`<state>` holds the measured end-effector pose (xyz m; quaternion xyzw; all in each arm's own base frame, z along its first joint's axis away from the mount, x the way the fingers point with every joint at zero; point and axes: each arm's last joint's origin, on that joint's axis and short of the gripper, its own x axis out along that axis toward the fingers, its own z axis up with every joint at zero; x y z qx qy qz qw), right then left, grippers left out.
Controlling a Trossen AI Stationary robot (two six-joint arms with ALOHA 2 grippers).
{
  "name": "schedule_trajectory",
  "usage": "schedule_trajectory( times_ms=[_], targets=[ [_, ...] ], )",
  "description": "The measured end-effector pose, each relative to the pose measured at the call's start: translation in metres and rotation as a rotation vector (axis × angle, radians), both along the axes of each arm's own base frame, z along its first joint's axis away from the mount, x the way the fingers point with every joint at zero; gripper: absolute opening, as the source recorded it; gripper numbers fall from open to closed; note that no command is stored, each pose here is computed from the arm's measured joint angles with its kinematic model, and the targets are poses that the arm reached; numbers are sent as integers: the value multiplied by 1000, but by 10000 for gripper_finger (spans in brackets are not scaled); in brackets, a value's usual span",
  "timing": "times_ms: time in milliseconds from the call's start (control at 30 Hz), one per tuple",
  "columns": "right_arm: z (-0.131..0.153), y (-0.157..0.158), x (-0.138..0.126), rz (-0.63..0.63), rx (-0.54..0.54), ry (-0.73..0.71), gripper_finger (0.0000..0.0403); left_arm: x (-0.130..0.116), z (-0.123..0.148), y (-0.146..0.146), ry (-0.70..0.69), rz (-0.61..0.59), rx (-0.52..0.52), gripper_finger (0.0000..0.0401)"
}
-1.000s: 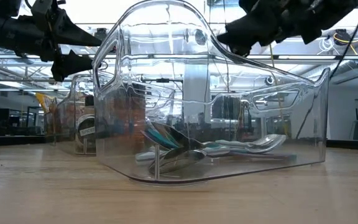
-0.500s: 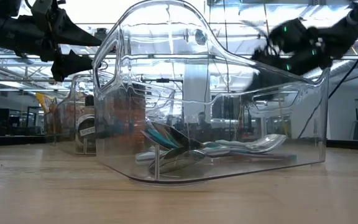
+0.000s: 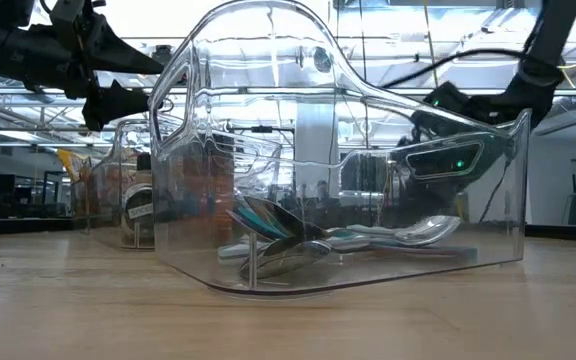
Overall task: Pick & Place Food Item
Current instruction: Put the green spoon into the bottom transparent bin
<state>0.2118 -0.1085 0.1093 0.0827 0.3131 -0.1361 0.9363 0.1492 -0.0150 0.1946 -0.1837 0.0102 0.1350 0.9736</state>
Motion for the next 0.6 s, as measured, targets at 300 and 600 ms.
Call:
schedule_trajectory(
  times_ms=[300,600],
  targets=[
    [-19,-9,16,11,19,72,192,0,0,0,0,0,0,312],
    [-33,-4,4,-7,52,256,92,0,0,0,0,0,0,312]
  ],
)
